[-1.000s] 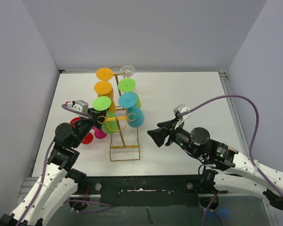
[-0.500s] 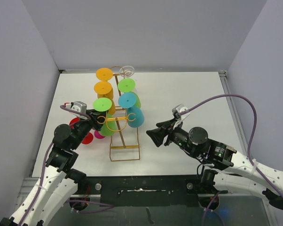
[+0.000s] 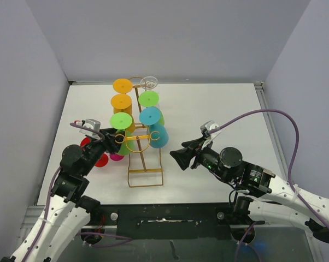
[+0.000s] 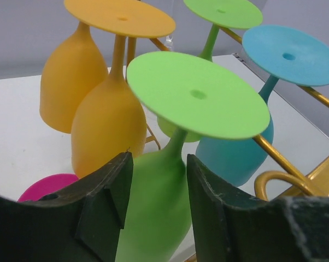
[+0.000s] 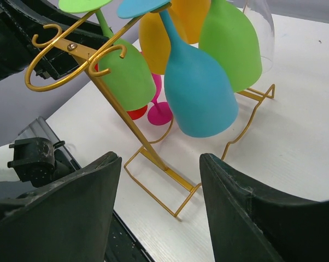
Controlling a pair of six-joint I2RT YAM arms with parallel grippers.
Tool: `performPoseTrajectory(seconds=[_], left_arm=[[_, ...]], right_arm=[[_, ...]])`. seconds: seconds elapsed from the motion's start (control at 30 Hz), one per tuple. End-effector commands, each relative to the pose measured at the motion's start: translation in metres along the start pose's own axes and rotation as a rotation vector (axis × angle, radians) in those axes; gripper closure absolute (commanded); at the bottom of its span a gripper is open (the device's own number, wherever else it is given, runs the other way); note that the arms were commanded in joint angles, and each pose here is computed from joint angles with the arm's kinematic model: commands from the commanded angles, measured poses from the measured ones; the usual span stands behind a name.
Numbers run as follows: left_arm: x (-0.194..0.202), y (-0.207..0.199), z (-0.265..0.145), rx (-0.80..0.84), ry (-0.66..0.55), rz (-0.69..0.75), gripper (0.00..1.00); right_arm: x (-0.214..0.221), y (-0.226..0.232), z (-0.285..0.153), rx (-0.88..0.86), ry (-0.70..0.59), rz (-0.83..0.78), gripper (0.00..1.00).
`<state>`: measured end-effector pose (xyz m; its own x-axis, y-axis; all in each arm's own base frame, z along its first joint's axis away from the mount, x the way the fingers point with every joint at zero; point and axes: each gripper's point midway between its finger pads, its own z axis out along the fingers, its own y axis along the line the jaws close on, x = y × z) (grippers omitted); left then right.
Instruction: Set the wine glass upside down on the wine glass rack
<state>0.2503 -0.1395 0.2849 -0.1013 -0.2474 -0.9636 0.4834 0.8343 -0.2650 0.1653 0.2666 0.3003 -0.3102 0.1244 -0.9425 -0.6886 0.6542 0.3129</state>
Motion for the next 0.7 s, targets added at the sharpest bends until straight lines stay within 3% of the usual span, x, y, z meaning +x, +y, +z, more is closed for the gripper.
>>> performPoseTrajectory(seconds=[0.0,0.37,0.67], left_arm=[[-0.019,-0.003,-0.013,-0.010,-0.022,0.022,0.57],[-0.020,0.017,-0.052,-0.148,-0.042,0.012,0.52],[-0.018,0.091,-0.082,-0.662,-0.021,-0.130,0.53]], right_arm=[[-0.025,0.008,-0.004,-0.032,-0.080,0.014,0.40],[-0.029,0.007,-0.004,-0.025,-0.085,-0.007,0.39],[-0.027,0.007,0.001,-0.020,-0.077,-0.003,0.39]])
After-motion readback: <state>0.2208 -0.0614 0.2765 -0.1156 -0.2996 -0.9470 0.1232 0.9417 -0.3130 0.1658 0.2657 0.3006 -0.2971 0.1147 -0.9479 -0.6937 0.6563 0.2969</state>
